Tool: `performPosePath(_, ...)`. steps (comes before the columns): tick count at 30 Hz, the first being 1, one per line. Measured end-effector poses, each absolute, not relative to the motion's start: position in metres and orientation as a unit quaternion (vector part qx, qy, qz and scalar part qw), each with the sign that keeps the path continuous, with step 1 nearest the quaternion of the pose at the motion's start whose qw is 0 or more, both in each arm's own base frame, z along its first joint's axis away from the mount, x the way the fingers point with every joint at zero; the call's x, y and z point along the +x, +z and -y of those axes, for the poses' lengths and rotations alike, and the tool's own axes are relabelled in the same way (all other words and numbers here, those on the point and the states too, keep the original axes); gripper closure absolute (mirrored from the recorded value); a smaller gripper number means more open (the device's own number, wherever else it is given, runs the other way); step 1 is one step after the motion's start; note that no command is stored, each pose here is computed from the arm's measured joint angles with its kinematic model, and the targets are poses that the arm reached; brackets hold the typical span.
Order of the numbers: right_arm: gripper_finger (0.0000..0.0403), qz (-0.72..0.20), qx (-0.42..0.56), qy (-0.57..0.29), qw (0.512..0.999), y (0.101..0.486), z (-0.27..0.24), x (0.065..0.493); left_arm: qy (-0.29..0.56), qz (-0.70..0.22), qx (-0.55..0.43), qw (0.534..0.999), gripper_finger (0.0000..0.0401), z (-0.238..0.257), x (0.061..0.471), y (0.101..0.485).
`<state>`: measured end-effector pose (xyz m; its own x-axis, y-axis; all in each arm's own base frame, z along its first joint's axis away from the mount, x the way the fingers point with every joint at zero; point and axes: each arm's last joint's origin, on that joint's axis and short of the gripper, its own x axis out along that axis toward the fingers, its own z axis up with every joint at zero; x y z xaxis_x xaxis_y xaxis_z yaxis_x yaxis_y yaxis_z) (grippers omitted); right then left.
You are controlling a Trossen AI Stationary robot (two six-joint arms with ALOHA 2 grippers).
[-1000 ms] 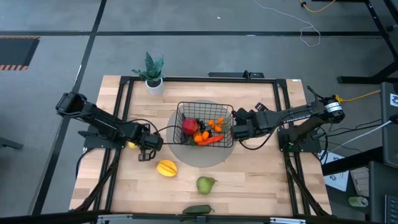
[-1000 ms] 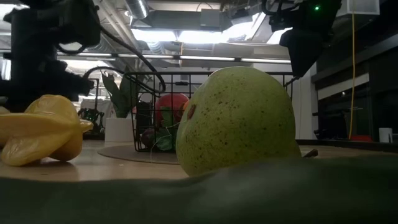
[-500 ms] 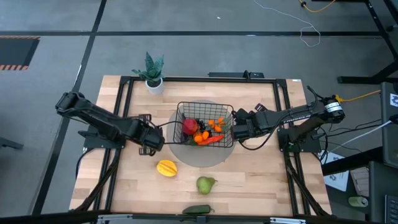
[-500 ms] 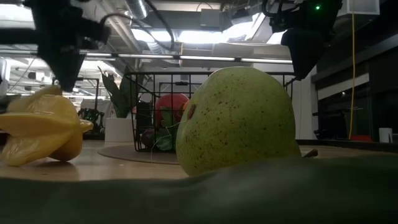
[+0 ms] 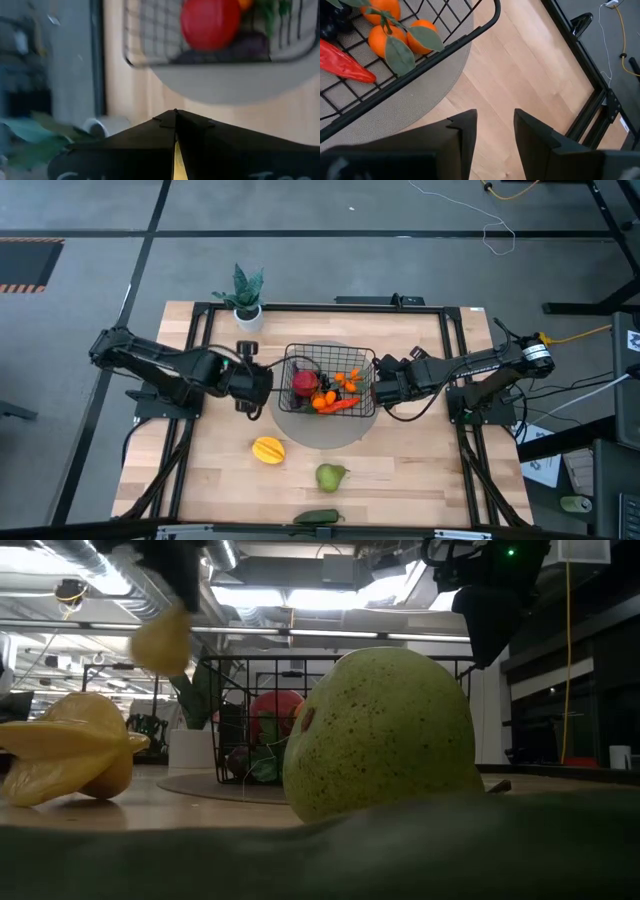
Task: Build produce basket
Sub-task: Put the yellow pear into the black wire basket, then put the yellow starfruit into the black wire basket
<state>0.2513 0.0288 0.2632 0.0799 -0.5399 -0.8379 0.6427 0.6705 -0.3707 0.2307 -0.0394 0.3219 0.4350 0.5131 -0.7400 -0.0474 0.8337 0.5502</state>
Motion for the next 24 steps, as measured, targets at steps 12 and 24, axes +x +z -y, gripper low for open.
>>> performPosePath(12,0.0282,-0.543,0.052,-0.401,0.736,0.263,-0.029,0.252,0.179,-0.276,0.333,0.884,0.0401,0.025,0.284,0.378)
performPosePath(24,0.0282,-0.553,0.068,-0.389,0.734,0.262,-0.030,0.252,0.165,-0.261,0.330,0.892,0.0303,-0.004,0.327,0.357)
